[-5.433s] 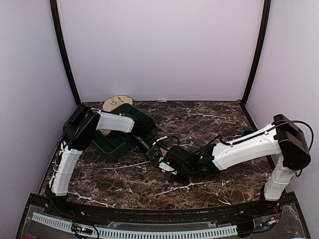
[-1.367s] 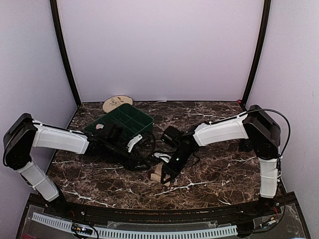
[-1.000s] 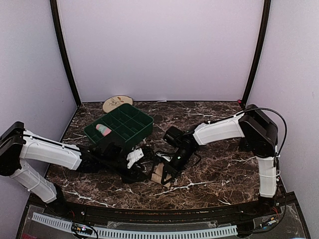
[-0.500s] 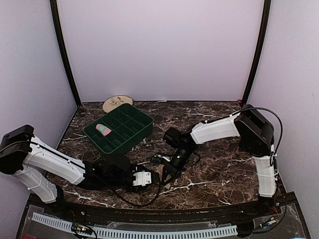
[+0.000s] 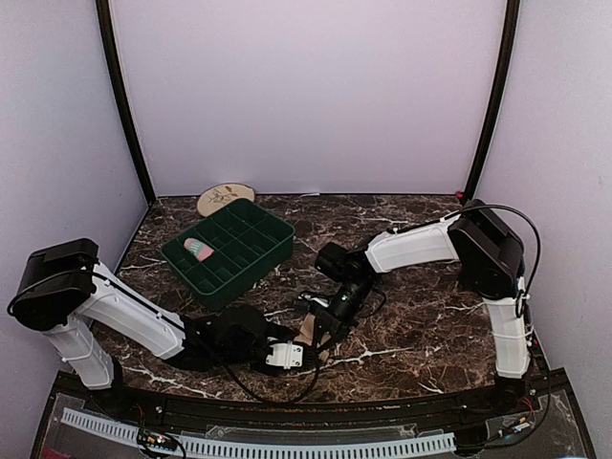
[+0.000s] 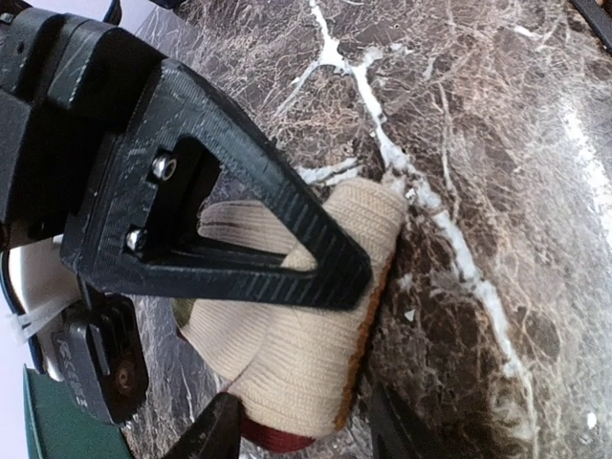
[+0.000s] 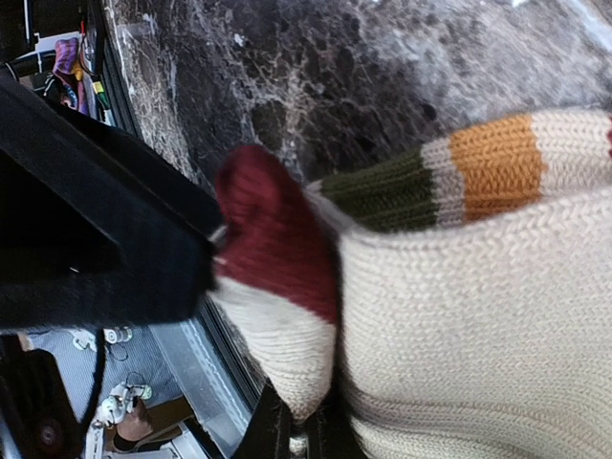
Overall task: Roll the socks
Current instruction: Roll the sock at the center of the board.
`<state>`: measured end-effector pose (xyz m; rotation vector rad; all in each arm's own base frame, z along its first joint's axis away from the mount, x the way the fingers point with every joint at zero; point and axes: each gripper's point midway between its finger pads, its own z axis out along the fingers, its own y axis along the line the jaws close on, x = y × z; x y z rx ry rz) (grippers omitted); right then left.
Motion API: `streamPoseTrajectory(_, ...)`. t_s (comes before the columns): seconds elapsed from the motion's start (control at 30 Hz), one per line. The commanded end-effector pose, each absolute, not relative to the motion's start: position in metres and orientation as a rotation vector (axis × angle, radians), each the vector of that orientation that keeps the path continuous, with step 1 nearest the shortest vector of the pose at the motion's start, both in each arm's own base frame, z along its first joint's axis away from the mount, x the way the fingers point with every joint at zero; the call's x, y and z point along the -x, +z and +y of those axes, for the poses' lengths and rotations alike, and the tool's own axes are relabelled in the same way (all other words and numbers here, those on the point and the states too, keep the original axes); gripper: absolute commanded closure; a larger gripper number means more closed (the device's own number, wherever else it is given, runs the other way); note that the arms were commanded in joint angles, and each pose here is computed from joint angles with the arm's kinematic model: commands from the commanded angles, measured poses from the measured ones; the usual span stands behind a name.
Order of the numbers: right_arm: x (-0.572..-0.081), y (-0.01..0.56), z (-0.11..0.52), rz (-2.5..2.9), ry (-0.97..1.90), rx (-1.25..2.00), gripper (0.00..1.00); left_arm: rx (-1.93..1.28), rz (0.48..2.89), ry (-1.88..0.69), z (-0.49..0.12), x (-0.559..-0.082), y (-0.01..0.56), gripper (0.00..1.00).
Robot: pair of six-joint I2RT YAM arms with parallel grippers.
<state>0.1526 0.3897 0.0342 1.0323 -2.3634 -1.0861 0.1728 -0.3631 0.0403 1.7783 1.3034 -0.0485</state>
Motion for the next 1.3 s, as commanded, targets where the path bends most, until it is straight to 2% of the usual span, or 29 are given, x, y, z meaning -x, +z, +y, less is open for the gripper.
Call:
streamPoseTrajectory(0.0,-0.152,0.037,0.392,-2.327,-1.117,-1.015,1.0,-1.758,1.264,-0.036,-0.379,-0.179,0.048,0.51)
streamPoseTrajectory(0.2,-0.153,0.036,0.395,-2.311,-1.135,-1.009,1.0,-1.786,1.297,-0.033,-0.385,-0.181,0.038,0.54)
streamPoseTrajectory(0.37,-0.152,0.036,0.396,-2.303,-1.143,-1.005,1.0,-1.819,1.346,-0.025,-0.379,-0.179,0.03,0.66)
streamPoseTrajectory(0.67,-0.152,0.035,0.393,-2.307,-1.134,-1.004,1.0,-1.854,1.396,0.001,-0.366,-0.177,0.019,0.72)
streamPoseTrajectory(0.8,-0.153,0.034,0.39,-2.32,-1.119,-1.004,1.0,-1.882,1.456,-0.002,-0.364,-0.175,0.009,0.89)
streamPoseTrajectory(0.93,-0.155,0.033,0.387,-2.339,-1.102,-1.002,1.0,-1.898,1.526,-0.016,-0.362,-0.173,0.002,1.0)
streamPoseTrajectory(1.03,-0.158,0.032,0.385,-2.355,-1.091,-1.0,0.98,-1.923,1.569,-0.055,-0.361,-0.167,-0.001,1.0)
streamPoseTrajectory(1.27,-0.167,0.032,0.379,-2.41,-1.066,-0.992,0.85,-2.009,1.729,-0.159,-0.354,-0.151,-0.01,1.0)
